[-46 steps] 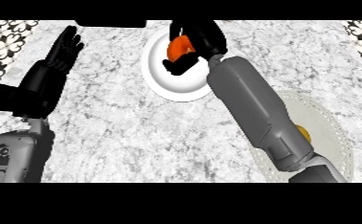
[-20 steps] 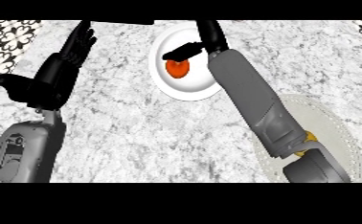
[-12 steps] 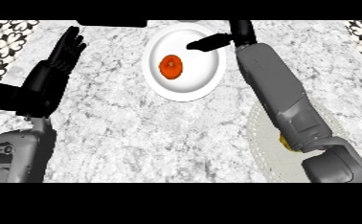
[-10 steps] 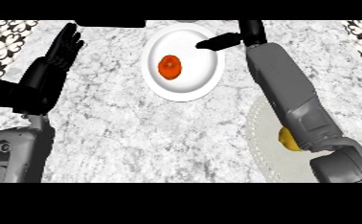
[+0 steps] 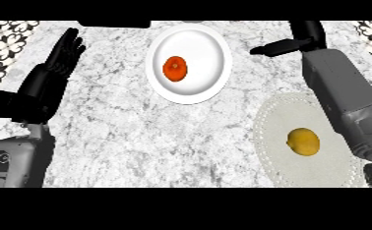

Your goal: Pick the squash from the placemat and place it in the plate

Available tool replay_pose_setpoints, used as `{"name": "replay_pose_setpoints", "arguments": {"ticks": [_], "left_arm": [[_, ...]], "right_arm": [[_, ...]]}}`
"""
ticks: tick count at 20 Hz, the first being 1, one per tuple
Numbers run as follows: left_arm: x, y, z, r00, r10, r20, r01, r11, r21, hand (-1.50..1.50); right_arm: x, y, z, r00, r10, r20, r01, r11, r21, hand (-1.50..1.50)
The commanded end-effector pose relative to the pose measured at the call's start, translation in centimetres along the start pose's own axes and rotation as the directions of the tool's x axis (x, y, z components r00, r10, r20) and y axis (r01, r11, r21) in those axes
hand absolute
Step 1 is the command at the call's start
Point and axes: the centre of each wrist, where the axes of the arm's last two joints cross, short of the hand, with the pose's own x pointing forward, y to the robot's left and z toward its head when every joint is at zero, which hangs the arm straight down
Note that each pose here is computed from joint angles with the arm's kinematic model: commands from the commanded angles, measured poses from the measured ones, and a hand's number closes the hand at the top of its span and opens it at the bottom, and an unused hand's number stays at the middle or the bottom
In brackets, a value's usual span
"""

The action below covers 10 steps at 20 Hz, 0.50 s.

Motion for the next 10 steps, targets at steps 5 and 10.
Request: {"name": "replay_pose_setpoints", "arguments": {"ticks": [5, 10], "left_arm": [[-0.9, 0.8, -0.2, 1.000, 0.002, -0.001, -0.002, 1.000, 0.010, 0.00], [-0.8, -1.1, -0.2, 1.000, 0.000, -0.008, 0.000, 1.000, -0.009, 0.00]], "right_arm": [[-0.4, -6.8, 2.2, 1.000, 0.018, 0.018, -0.018, 1.000, 0.009, -1.50], [-1.7, -7.1, 3.6, 0.992, 0.118, 0.043, -0.117, 0.993, -0.021, -1.50]]}}
